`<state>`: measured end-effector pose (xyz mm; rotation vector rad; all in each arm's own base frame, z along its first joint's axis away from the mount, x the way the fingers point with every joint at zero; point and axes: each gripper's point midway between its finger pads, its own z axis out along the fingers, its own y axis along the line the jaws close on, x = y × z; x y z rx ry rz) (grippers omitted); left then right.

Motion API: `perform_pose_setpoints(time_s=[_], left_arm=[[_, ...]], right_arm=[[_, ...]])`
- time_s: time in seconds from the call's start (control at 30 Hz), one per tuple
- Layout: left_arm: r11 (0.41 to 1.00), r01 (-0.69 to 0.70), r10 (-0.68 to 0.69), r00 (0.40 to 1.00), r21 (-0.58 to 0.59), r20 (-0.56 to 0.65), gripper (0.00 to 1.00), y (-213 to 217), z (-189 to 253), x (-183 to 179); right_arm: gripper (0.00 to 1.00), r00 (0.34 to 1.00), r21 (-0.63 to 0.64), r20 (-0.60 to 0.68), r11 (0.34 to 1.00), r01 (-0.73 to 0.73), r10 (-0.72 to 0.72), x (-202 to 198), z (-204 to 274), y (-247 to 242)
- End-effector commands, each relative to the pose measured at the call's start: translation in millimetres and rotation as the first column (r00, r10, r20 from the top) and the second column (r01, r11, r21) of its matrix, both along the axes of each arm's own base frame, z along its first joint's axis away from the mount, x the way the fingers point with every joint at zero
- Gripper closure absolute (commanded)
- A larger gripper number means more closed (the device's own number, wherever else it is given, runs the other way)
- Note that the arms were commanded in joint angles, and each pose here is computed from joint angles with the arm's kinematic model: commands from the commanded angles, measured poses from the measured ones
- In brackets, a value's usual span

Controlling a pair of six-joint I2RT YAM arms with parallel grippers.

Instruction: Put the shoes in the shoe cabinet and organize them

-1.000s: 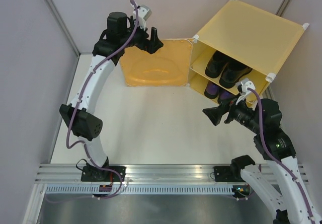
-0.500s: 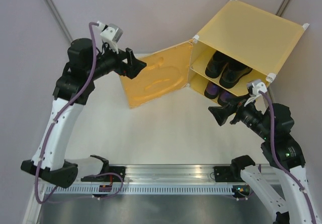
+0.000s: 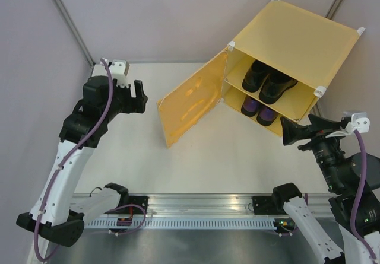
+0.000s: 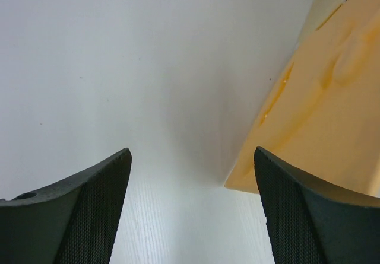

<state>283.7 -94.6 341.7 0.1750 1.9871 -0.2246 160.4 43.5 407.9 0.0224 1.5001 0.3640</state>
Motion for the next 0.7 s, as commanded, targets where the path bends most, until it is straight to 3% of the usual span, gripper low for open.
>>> perform_pose_setpoints(time_s=[0.0,0.2,0.33,0.67], left_arm=[[0.999,-0.031,0.03,0.999,-0.028,-0.02,0.14,3.6,-3.6,-7.7],[0.953,0.25,-0.277,0.949,-0.172,-0.153,0.15,-64.1,-32.9,-29.3],[0.921,0.344,-0.377,0.905,-0.183,-0.195,0.14,-112.2,-45.4,-43.1],[0.806,0.501,-0.564,0.812,-0.316,-0.151,0.12,-236.9,-35.3,-45.6]], right_arm=[[0.02,0.998,0.006,-0.011,0.998,0.069,-0.069,-1.2,-1.6,-13.0],[0.02,0.995,0.023,0.011,0.995,0.094,-0.095,-5.5,3.8,-18.8],[0.02,0.996,0.025,0.007,0.996,0.091,-0.091,-5.6,2.1,-18.2],[0.02,0.995,0.031,0.025,0.995,0.097,-0.098,-11.8,3.4,-21.2]])
